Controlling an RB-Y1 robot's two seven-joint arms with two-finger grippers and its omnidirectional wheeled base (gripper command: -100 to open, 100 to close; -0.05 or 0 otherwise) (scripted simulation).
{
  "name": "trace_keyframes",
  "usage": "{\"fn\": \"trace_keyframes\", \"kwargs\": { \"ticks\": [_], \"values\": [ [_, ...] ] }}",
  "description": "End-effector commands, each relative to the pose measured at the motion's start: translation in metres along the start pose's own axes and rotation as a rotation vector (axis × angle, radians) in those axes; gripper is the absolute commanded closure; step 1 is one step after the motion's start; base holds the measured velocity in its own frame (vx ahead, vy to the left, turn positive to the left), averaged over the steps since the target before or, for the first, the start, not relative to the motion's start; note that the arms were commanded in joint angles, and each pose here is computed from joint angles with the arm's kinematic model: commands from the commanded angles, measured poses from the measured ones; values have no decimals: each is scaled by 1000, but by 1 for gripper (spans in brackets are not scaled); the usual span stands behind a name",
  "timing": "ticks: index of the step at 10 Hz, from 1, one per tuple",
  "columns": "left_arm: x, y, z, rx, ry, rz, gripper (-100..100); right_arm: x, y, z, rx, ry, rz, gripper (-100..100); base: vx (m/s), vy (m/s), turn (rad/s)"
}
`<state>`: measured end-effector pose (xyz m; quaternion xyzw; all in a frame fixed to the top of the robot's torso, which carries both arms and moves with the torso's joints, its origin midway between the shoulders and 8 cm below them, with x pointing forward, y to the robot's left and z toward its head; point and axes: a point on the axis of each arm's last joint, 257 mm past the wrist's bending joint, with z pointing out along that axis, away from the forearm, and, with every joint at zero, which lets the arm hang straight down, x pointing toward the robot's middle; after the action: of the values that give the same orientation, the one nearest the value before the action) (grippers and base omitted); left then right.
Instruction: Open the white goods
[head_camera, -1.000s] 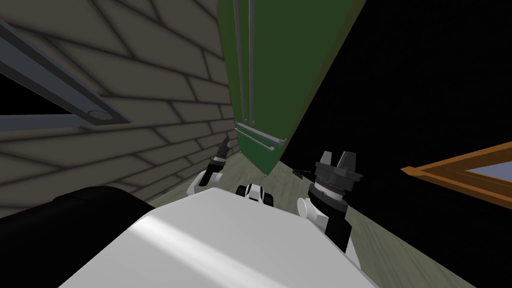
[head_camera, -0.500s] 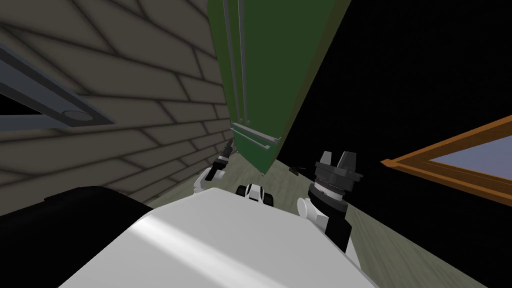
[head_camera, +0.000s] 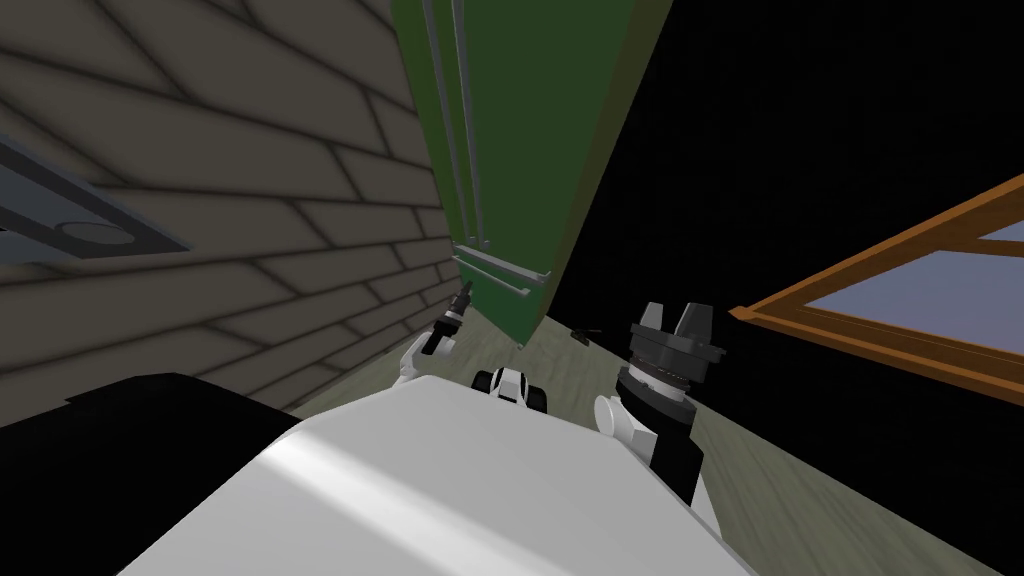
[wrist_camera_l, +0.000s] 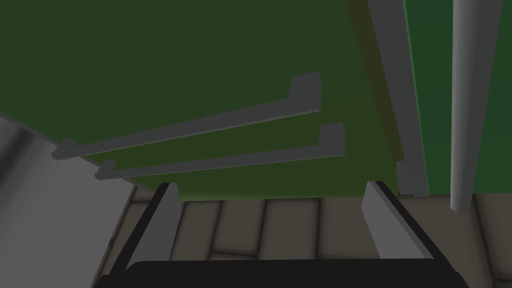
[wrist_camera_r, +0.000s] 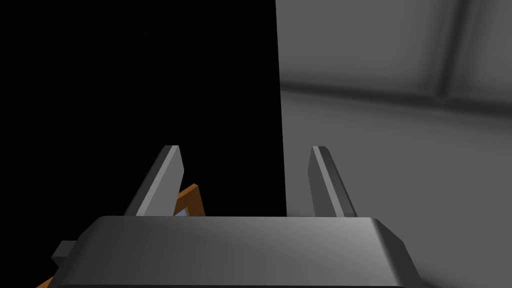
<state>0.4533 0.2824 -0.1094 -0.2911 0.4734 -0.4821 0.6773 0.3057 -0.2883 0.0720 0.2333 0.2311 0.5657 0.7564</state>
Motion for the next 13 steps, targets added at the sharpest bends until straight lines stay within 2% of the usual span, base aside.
{"fn": "trace_keyframes", "kwargs": {
  "ticks": [1,2,3,5,6,7,8,9,10,13],
  "values": [
    [9,21,8,-27,21,-12,-100,0,0,0,0,0,0,0,-11,-60,-120],
    [13,27,13,-33,31,-15,-100,0,0,0,0,0,0,0,-23,-78,-136],
    [14,34,11,-47,33,-16,-100,0,0,0,0,0,0,0,-12,-58,-41],
    [22,50,19,-68,55,-21,-100,0,0,0,0,0,0,0,-7,-60,-91],
    [23,55,17,-79,56,-22,-100,0,0,0,0,0,0,0,-5,-52,-53],
    [28,66,21,-95,68,-24,-100,0,0,0,0,0,0,0,1,-47,-78],
    [30,68,27,-95,78,-24,-100,0,0,0,0,0,0,0,-2,-67,-135],
    [32,76,24,-113,80,-25,-100,0,0,0,0,0,0,0,-3,-51,-47],
    [35,81,29,-117,90,-25,-100,0,0,0,0,0,0,0,1,-51,-63],
    [39,98,29,-149,103,-25,-100,0,0,0,0,0,0,0,-9,-42,-63]
  ]
}}
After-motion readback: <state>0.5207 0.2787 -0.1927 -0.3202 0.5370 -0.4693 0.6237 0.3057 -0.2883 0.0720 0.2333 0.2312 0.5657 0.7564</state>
